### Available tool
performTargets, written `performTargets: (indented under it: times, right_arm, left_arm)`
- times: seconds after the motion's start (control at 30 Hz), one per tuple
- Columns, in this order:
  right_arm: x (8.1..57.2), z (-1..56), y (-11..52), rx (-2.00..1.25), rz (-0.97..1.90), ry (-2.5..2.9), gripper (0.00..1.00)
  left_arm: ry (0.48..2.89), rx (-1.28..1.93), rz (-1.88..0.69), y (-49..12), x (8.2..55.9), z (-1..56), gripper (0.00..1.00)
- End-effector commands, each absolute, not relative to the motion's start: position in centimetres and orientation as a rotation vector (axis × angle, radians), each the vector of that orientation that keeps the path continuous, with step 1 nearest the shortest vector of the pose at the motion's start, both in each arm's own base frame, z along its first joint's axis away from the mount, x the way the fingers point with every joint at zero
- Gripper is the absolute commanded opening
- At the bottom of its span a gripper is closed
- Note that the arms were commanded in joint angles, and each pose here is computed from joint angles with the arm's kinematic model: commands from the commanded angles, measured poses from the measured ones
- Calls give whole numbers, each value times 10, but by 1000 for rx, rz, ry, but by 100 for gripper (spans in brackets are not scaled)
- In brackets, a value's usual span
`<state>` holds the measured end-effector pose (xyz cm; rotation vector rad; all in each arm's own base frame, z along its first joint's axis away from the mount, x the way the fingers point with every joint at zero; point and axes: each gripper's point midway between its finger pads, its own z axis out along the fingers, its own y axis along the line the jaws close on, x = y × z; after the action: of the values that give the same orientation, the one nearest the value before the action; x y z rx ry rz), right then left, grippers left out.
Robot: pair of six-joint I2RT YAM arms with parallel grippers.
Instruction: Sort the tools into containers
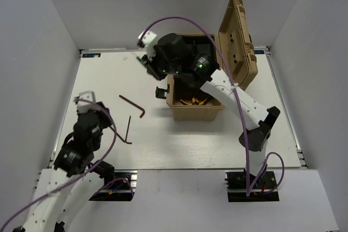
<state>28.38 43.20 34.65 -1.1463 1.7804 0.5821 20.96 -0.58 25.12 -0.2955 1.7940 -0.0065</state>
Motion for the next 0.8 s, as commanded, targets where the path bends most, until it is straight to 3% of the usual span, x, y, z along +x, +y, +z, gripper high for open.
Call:
performTargets:
  times: [0.0, 0.13, 0.37, 0.73, 0.77]
  right_arm:
    - [360, 352, 377, -809, 238, 1829, 0]
    - [405, 344, 329, -656, 133, 1862, 0]
    - [446, 299, 310, -547, 143, 1982, 0]
    - [475, 216, 307, -467, 253, 2201, 0]
    - [475, 213, 308, -473, 268, 2212, 4]
  left_arm:
    - [1945, -147, -15, -34, 230, 222, 54]
    - [2157, -78, 31, -53, 247, 175, 60]
    - [2347, -53, 85, -60, 257, 130, 82]
    - [2524, -71, 107, -66, 255, 85, 87]
    - [2534, -66, 96, -68, 256, 82, 87]
